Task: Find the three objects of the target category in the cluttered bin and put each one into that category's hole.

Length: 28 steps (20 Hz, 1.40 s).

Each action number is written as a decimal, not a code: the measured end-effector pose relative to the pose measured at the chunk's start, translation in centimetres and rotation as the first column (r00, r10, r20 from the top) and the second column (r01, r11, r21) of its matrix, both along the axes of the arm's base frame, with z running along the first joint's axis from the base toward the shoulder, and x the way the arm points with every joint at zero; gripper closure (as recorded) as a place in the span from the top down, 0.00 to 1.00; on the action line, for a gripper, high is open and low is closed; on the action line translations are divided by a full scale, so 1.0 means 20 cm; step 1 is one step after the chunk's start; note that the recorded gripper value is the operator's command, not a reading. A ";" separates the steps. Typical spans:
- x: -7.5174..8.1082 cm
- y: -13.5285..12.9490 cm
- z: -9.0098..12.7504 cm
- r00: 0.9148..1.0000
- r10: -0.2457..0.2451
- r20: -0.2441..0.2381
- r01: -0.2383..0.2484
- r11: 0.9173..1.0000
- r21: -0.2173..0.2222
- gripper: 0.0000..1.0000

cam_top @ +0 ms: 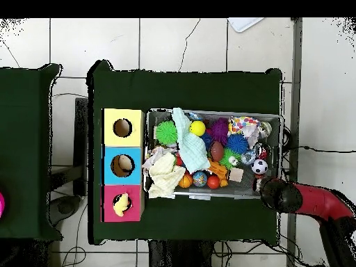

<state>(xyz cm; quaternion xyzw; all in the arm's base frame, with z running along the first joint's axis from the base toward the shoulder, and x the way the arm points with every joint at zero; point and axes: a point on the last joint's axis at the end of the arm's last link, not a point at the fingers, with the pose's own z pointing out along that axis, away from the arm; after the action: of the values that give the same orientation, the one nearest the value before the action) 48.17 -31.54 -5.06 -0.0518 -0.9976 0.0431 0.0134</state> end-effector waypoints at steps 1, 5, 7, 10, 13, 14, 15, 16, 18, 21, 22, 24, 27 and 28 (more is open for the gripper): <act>0.00 0.01 0.03 0.999 -0.039 -0.017 0.039 0.999 0.034 0.00; 0.01 0.09 0.13 0.993 -0.102 -0.056 0.108 0.987 0.116 0.00; 0.01 0.13 0.17 0.991 -0.113 -0.068 0.122 0.982 0.143 0.00; 0.02 0.22 0.24 0.990 -0.117 -0.079 0.130 0.976 0.177 0.00; 0.03 0.30 0.30 0.989 -0.118 -0.094 0.135 0.970 0.203 0.00; 0.02 0.34 0.33 0.988 -0.117 -0.105 0.138 0.967 0.216 0.00; 0.03 0.38 0.36 0.986 -0.117 -0.119 0.142 0.962 0.231 0.00; 0.03 0.43 0.39 0.985 -0.116 -0.131 0.145 0.959 0.244 0.00; 0.03 0.50 0.45 0.982 -0.111 -0.150 0.148 0.953 0.264 0.00; 0.05 0.58 0.50 0.981 -0.105 -0.164 0.149 0.947 0.284 0.00; 0.06 0.67 0.56 0.979 -0.102 -0.176 0.152 0.940 0.305 0.00; 0.07 0.71 0.59 0.979 -0.101 -0.178 0.154 0.937 0.314 0.00; 0.09 0.83 0.66 0.978 -0.098 -0.186 0.158 0.927 0.341 0.00; 0.10 0.90 0.70 0.977 -0.094 -0.194 0.159 0.922 0.353 0.00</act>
<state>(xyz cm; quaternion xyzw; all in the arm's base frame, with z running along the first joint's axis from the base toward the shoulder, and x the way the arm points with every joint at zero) 50.15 -13.49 8.89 -0.1090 -0.9776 -0.1406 0.1122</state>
